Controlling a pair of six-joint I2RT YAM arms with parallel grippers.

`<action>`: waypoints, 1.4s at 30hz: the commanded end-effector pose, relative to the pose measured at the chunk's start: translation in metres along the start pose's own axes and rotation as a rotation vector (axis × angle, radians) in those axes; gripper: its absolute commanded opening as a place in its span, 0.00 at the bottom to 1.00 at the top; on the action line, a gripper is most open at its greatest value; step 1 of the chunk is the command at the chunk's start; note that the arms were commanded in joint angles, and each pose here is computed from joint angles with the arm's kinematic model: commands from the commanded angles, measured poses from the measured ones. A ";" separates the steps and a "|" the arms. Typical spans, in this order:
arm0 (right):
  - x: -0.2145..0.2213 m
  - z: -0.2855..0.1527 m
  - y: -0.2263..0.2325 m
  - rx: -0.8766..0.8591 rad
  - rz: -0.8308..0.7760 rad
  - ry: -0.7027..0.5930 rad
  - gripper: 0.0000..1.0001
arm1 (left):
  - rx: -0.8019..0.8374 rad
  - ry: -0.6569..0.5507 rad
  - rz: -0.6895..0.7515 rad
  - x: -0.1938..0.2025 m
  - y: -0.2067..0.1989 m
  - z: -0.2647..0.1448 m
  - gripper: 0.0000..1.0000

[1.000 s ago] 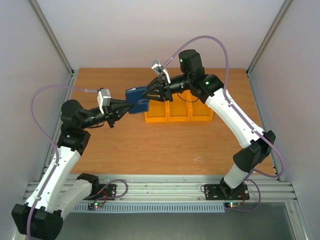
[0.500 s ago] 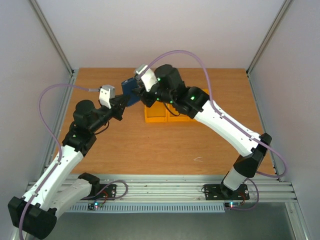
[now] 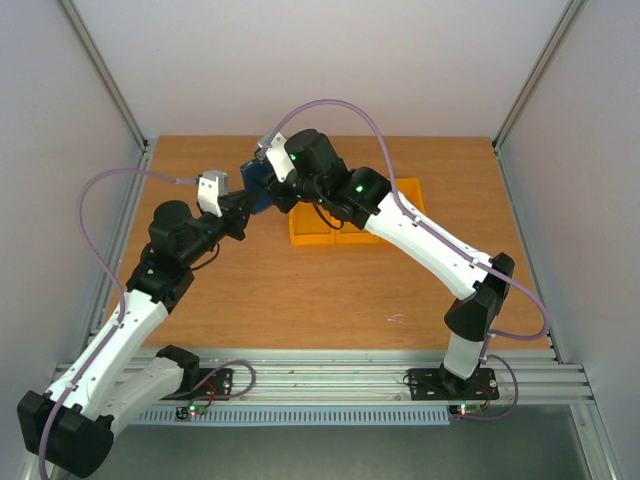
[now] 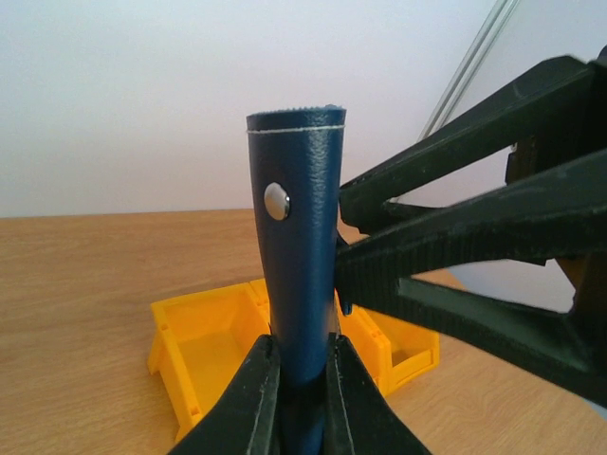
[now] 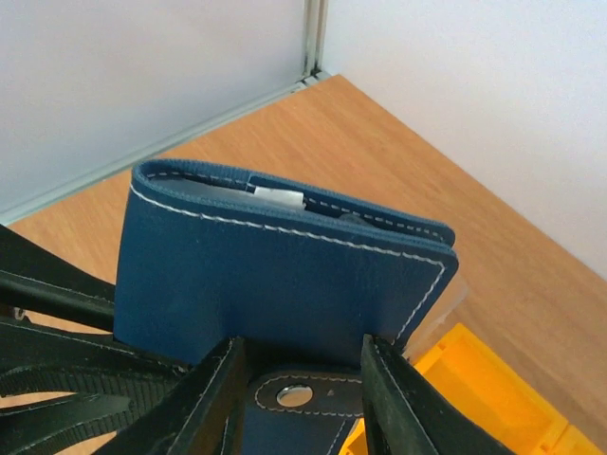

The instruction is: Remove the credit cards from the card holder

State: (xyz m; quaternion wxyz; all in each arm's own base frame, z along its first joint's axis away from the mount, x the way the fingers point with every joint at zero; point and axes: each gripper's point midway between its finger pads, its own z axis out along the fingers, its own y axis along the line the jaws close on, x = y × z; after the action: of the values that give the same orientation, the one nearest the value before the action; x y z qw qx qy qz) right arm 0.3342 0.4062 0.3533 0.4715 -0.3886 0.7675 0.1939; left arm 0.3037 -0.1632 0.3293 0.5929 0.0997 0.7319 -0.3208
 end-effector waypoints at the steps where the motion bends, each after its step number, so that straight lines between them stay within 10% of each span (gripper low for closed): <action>1: 0.009 0.003 0.009 -0.054 0.033 0.048 0.38 | 0.047 -0.110 0.030 -0.028 -0.013 -0.003 0.00; 20: 0.019 0.016 -0.034 0.208 -0.005 0.094 0.02 | 0.096 -0.086 0.019 -0.022 -0.021 -0.004 0.00; 34: 0.026 0.010 -0.038 0.210 -0.030 0.128 0.01 | 0.061 -0.090 0.023 -0.021 -0.015 -0.005 0.00; 42: 0.094 -0.032 -0.160 0.392 0.169 0.220 0.01 | 0.139 -0.091 0.070 -0.033 -0.016 -0.025 0.00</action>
State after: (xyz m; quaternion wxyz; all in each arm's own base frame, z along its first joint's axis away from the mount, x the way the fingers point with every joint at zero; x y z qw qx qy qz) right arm 0.3727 0.3591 0.3169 0.4516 -0.3502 0.8152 0.0939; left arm 0.3080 -0.1454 0.3237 0.5887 0.0826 0.7376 -0.3203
